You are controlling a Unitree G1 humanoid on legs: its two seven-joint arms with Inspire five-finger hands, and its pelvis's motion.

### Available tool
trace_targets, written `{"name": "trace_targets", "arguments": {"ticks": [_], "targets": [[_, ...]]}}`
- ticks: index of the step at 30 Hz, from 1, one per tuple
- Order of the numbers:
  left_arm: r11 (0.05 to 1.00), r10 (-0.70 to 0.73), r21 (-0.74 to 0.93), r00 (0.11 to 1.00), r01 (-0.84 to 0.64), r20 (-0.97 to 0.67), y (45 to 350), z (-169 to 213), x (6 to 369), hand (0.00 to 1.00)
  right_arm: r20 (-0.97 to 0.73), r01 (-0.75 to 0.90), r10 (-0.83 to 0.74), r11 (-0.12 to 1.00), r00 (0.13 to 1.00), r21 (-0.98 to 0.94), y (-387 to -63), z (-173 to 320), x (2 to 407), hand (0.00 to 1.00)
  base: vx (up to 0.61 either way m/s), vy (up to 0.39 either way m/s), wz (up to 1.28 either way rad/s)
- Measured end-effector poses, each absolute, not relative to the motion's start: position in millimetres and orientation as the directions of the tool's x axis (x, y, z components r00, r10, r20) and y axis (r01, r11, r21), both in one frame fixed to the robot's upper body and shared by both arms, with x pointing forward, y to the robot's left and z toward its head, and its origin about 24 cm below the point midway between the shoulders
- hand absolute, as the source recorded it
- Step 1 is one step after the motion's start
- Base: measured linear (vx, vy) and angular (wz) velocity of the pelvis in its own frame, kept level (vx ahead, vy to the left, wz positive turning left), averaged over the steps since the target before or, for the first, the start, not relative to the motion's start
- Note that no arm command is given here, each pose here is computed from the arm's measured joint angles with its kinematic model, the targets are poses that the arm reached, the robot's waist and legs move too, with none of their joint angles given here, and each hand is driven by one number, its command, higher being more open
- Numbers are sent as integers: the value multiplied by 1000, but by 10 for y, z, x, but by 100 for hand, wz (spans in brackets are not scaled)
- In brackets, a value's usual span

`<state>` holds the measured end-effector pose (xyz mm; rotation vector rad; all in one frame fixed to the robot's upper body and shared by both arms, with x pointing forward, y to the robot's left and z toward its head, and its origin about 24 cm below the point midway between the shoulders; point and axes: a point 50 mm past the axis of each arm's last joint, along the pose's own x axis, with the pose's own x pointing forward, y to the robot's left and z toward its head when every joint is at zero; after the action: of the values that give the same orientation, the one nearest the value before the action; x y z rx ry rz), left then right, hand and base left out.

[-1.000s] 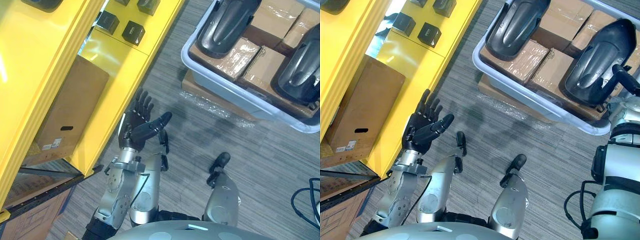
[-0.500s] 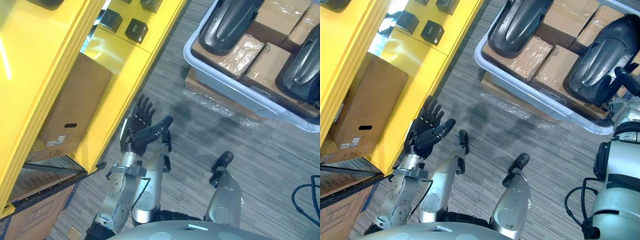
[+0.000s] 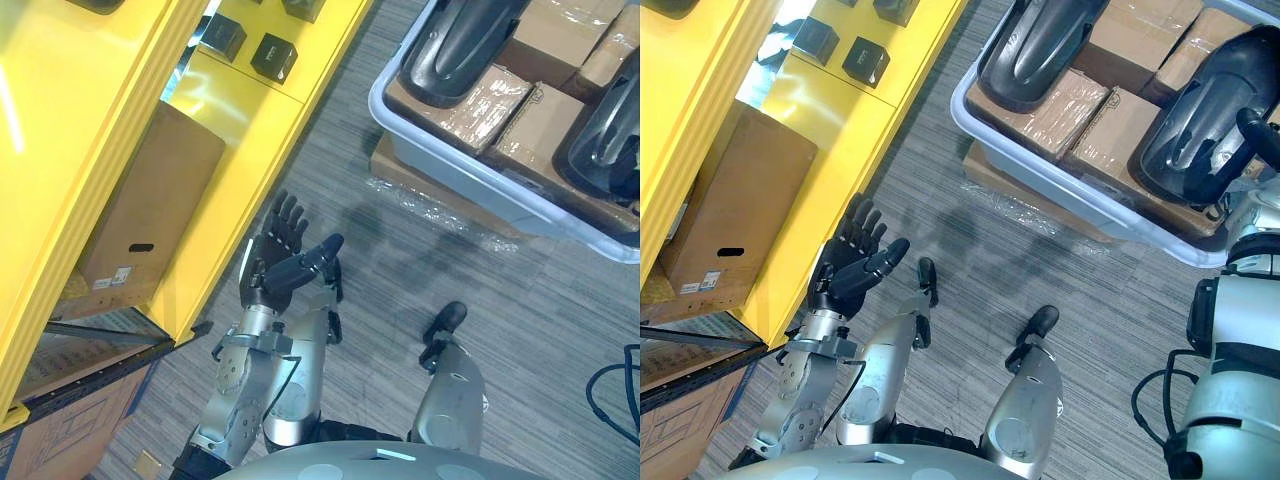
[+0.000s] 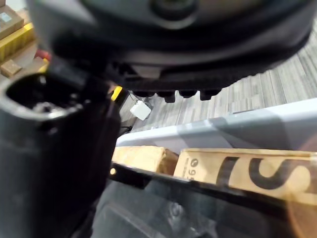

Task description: Walk over and take three plastic housings, then place them on the shelf

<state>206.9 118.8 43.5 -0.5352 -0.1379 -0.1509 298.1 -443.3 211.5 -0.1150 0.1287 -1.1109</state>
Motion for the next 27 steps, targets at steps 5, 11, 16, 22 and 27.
{"name": "trace_targets", "arguments": {"ticks": [5, 11, 16, 22, 27], "targets": [[851, -107, -496, 981, 175, 163, 1189, 420, 2069, 100, -96, 897, -905, 424, 414, -126, -4428, 2117, 2980, 100, 1, -25, 3], [837, -124, -518, 984, 174, 129, 1141, 350, 2051, 100, -189, 918, -916, 379, 355, -113, -4537, 2106, 2838, 0, 8, -32, 3], [841, -120, -518, 987, 156, 104, 1154, 293, 2044, 100, -213, 933, -931, 330, 297, -141, -4631, 2125, 2707, 0, 1, -19, 1], [840, -122, -519, 987, 160, 106, 1150, 292, 2042, 100, -243, 936, -931, 315, 272, -160, -4687, 2077, 2615, 0, -7, -31, -2], [836, -133, -522, 985, 171, 110, 1129, 292, 2033, 100, -270, 921, -913, 356, 307, -157, -4669, 2043, 2638, 0, 1, -38, 5]]}}
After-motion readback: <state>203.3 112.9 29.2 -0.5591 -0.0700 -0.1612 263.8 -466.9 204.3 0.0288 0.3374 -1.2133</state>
